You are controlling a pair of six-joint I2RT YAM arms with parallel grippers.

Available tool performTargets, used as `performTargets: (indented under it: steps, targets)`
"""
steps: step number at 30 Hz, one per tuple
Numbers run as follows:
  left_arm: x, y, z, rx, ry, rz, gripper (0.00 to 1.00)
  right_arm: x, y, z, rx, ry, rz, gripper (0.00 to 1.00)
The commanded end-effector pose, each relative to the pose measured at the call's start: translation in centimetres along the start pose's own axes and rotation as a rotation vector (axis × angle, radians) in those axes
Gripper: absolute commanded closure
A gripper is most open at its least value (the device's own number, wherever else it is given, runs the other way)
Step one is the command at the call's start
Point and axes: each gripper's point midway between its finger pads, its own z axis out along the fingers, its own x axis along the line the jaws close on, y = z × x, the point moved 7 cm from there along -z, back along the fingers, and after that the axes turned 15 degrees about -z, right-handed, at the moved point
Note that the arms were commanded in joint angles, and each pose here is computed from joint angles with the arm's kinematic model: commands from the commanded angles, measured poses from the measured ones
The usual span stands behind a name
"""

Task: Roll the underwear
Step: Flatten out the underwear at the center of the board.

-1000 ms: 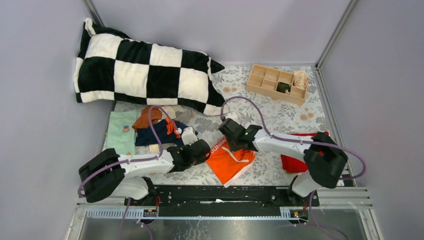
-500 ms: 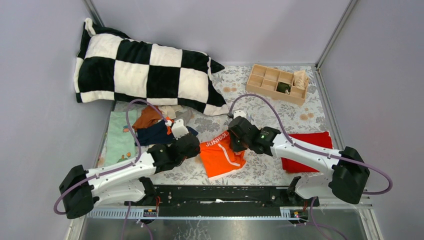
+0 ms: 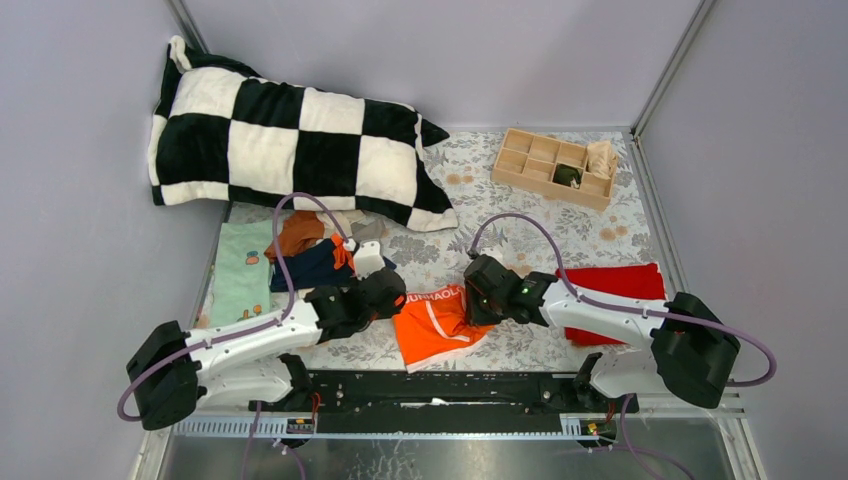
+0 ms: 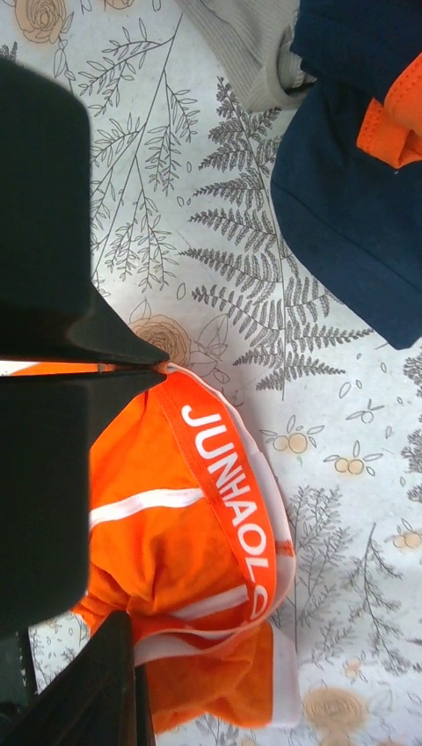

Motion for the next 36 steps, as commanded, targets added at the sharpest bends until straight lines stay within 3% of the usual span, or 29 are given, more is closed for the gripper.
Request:
performTargets:
  steps: [1, 4, 7, 15, 24, 31, 36]
  targets:
    - [0.2, -0.3, 0.7, 0.005, 0.006, 0.014, 1.00, 0.4, 1.8, -0.5, -0.081, -0.022, 0.025, 0.75]
    - [0.2, -0.3, 0.7, 0.005, 0.009, 0.016, 1.00, 0.1, 2.1, -1.1, -0.096, -0.045, 0.014, 0.88]
    - [0.2, 0.5, 0.3, -0.030, 0.031, 0.017, 1.00, -0.4, 2.6, -2.3, -0.117, -0.091, -0.003, 0.95]
    - [-1.1, 6.1, -4.2, -0.226, 0.017, 0.013, 1.00, -1.3, 4.7, -8.5, -0.226, -0.158, -0.032, 0.96]
    - [-0.6, 10.6, -10.2, -0.361, -0.045, 0.021, 1.00, -1.3, 4.4, -14.4, -0.232, -0.097, -0.023, 0.96]
    - [-0.5, 11.0, -12.9, -0.284, -0.094, 0.106, 1.00, -0.3, 3.3, -18.3, -0.174, 0.046, -0.053, 0.96]
    - [-1.8, 9.9, -15.2, -0.092, -0.246, 0.207, 1.00, 1.3, 1.4, -20.3, -0.059, 0.250, -0.079, 0.99]
